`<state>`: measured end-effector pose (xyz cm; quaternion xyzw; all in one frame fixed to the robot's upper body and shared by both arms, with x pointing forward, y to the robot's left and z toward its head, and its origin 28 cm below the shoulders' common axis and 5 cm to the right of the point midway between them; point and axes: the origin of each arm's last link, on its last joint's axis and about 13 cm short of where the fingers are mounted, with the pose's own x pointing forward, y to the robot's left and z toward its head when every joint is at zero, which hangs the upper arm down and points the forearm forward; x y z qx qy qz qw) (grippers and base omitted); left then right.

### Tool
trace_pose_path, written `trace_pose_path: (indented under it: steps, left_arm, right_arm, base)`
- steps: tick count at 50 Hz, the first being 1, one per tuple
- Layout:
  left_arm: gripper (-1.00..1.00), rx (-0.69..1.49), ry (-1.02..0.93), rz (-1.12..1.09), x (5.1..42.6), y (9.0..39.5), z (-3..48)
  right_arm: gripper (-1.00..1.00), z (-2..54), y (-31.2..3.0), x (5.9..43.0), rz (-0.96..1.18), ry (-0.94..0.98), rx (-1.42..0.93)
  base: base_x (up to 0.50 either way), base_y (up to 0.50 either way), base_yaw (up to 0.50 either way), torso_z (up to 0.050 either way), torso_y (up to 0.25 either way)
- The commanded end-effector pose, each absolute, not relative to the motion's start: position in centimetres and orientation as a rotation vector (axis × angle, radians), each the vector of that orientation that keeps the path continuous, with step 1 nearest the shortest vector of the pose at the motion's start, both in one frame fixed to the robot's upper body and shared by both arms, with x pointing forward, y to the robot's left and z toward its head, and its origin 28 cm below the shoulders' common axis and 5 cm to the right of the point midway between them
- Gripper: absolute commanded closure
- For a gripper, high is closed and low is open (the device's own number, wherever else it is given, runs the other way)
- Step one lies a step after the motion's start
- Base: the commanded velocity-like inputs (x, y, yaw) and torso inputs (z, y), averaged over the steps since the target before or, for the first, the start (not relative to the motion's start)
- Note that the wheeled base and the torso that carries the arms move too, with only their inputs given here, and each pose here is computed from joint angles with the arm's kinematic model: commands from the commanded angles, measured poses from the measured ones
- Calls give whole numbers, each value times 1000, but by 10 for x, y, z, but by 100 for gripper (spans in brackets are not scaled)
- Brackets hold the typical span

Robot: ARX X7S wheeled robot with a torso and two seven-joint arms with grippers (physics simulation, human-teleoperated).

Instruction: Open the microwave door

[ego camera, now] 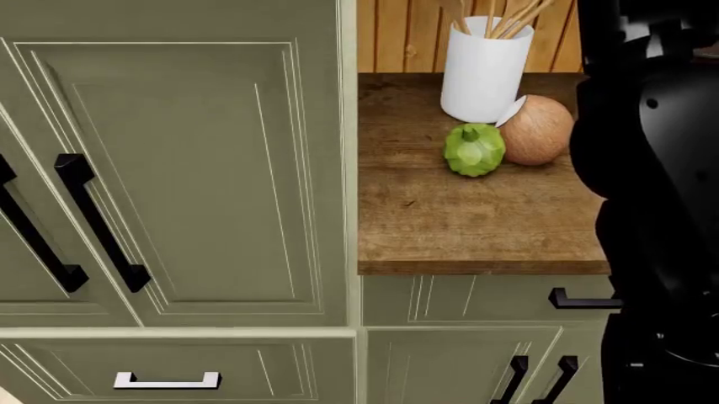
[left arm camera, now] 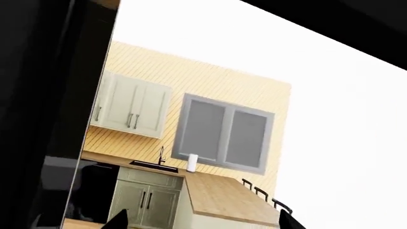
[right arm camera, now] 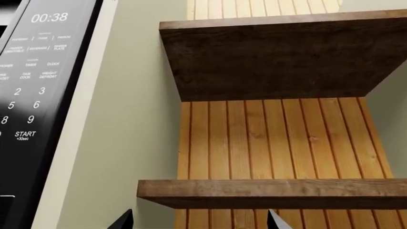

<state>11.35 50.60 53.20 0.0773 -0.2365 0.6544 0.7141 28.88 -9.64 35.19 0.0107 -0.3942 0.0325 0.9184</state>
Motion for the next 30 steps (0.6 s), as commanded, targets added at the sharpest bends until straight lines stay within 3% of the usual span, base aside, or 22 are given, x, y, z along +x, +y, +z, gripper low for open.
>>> trace_pose_path:
  steps: [1, 30]
  left_arm:
    - [-100, 211, -456, 1557, 96, 521, 519]
    - [-100, 366, -281, 1804, 48, 538, 498]
  right_arm:
    - [-100, 354, -96, 290, 68, -813, 21]
    - [-100, 353, -96, 292, 64, -815, 25]
  base:
    - [0, 0, 0, 0, 0]
    - [0, 0, 0, 0, 0]
